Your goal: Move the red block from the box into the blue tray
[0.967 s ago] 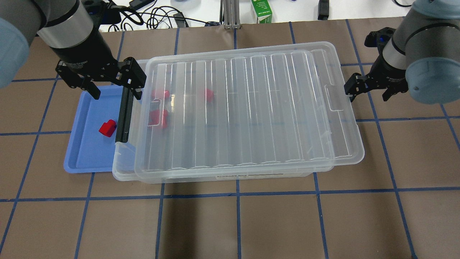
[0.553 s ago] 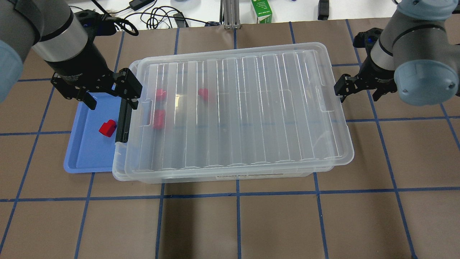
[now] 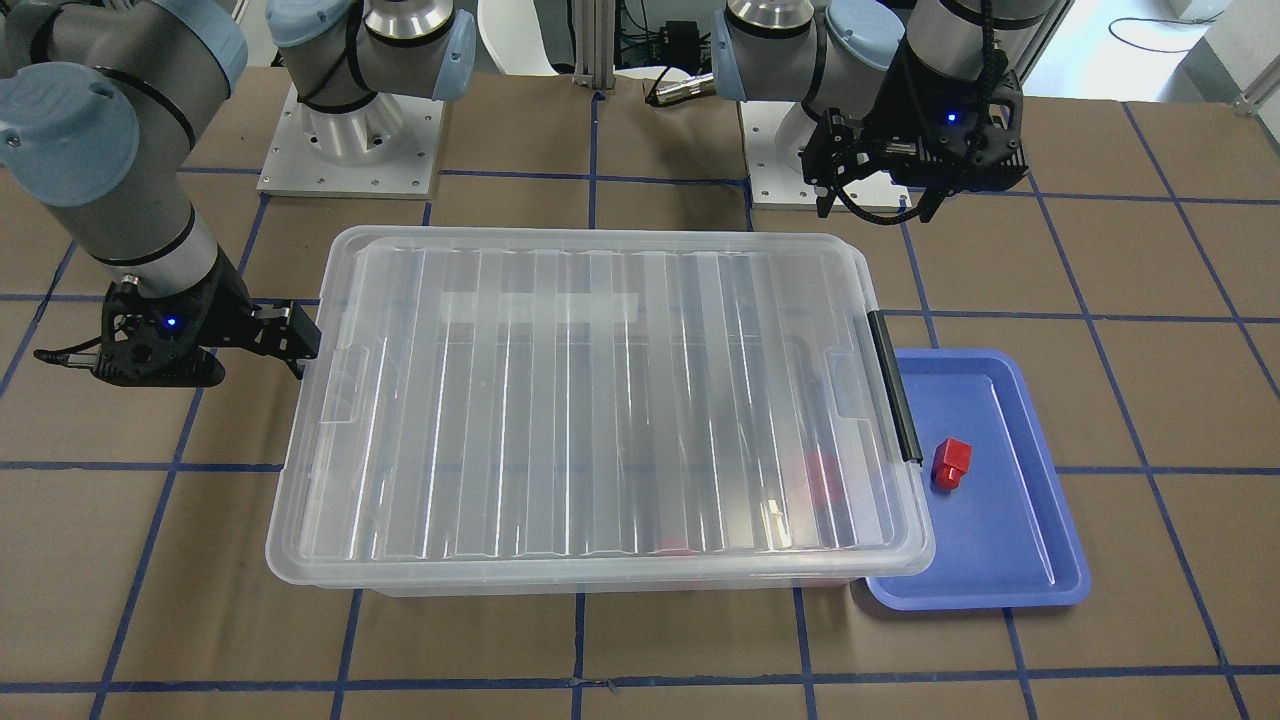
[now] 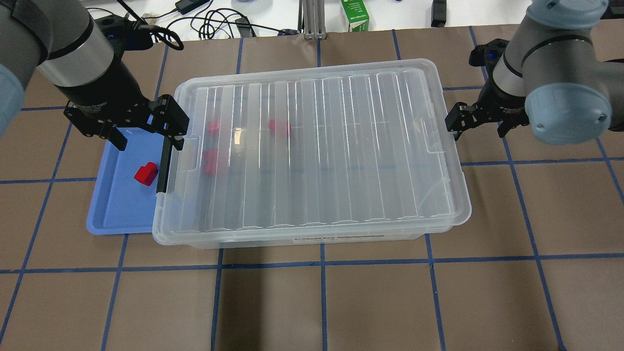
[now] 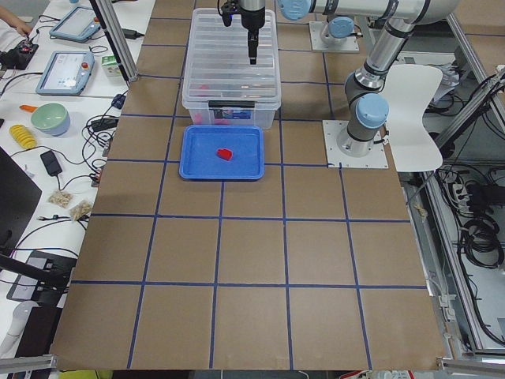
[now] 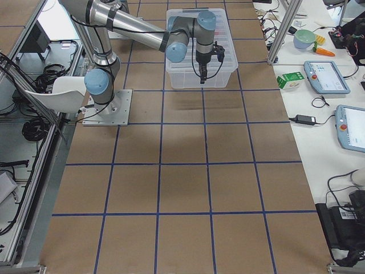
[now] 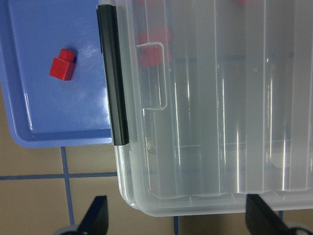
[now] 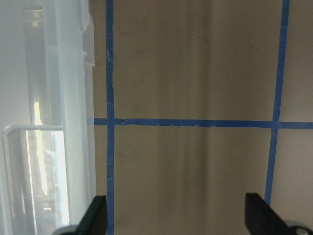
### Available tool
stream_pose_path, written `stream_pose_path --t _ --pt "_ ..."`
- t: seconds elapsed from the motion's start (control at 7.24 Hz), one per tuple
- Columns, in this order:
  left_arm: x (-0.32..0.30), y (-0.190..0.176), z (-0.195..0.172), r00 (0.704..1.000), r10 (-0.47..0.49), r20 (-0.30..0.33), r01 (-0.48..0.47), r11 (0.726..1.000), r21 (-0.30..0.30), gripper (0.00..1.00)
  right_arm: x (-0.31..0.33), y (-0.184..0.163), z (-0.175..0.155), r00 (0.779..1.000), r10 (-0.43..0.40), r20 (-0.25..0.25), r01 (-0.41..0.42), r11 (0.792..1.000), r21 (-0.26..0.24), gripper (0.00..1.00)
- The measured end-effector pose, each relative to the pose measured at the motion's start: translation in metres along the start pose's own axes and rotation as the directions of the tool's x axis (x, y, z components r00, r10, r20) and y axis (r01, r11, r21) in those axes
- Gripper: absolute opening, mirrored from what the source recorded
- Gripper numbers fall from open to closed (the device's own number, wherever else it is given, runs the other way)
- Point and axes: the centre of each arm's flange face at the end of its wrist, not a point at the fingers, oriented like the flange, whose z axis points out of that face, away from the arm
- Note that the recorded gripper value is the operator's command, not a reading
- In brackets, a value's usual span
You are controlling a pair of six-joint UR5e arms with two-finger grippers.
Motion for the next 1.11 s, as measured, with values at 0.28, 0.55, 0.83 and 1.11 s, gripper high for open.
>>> stream_pose_path --t 0.28,0.55,0.83,1.11 --pt "0.0 -0.001 0.0 1.0 0.0 0.0 0.0 1.0 0.004 1.0 0.01 -0.012 -0.028 1.0 0.009 -0.013 -0.008 0.999 0.051 1.0" --pt "0.0 -0.001 0.0 1.0 0.0 0.0 0.0 1.0 0.004 1.0 0.012 -0.009 -0.083 1.0 0.017 -0.019 -0.015 0.997 0.08 1.0" --pt "0.001 -0.002 0.0 1.0 0.0 -0.002 0.0 1.0 0.01 1.0 0.005 0.021 -0.139 1.0 0.021 -0.016 -0.019 0.996 0.089 1.0" --pt "0.001 -0.004 -0.003 1.0 -0.002 -0.005 0.002 1.0 0.027 1.0 -0.02 0.042 -0.166 1.0 0.027 -0.003 -0.027 0.996 0.086 1.0"
